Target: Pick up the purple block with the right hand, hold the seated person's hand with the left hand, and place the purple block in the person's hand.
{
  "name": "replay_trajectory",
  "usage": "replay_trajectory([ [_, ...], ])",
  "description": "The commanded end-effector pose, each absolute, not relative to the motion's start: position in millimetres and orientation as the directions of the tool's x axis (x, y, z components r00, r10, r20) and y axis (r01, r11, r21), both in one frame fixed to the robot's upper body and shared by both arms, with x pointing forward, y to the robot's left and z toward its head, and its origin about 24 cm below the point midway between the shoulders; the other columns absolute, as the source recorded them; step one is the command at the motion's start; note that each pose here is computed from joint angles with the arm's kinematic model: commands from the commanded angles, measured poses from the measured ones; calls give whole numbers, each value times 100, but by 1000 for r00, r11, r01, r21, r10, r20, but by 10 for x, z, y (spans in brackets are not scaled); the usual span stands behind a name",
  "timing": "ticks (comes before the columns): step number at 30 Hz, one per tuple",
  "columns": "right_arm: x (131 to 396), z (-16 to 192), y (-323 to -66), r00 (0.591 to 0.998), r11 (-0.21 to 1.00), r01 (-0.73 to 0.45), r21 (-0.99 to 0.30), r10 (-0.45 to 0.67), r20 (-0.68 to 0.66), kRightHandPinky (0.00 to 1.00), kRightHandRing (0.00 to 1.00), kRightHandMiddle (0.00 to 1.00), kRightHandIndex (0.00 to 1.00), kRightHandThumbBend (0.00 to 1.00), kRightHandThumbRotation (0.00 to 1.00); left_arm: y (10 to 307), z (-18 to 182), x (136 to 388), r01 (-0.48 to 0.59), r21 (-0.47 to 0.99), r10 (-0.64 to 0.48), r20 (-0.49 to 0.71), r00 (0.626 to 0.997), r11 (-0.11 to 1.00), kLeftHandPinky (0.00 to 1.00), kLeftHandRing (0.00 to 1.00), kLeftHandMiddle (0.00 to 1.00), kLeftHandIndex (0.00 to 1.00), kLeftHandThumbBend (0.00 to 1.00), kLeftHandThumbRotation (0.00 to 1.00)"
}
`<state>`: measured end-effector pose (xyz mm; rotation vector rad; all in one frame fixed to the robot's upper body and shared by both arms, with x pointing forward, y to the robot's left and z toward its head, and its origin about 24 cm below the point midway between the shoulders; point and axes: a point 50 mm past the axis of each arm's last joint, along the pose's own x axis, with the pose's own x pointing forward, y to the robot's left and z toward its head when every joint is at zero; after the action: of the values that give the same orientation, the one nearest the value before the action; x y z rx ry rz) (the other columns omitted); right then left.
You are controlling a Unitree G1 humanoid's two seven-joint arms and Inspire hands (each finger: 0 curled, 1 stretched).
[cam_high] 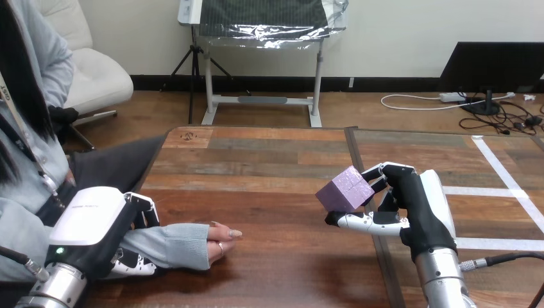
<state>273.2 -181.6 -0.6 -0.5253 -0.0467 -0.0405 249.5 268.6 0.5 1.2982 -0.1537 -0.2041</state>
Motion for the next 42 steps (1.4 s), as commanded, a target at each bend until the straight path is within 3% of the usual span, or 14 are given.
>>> replay_trajectory([
  [1,2848,236,-1784,986,876,92,-473,-14,165,8,12,19,24,38,1,2585,156,2642,15,963,-282,64,957,268,28,28,33,33,91,0],
  [31,2863,194,-1644,989,884,50,-466,20,144,8,13,19,23,39,0,2410,337,2683,-76,945,-338,188,922,318,23,25,29,30,89,1],
  [35,2856,194,-1534,990,882,20,-471,49,134,12,15,21,25,38,2,2309,488,2712,-111,930,-378,248,892,350,23,25,29,30,85,4],
  [42,2853,190,-1461,991,885,-3,-466,66,119,12,15,22,25,37,6,2248,582,2725,-122,921,-392,274,878,371,22,24,29,30,84,6],
])
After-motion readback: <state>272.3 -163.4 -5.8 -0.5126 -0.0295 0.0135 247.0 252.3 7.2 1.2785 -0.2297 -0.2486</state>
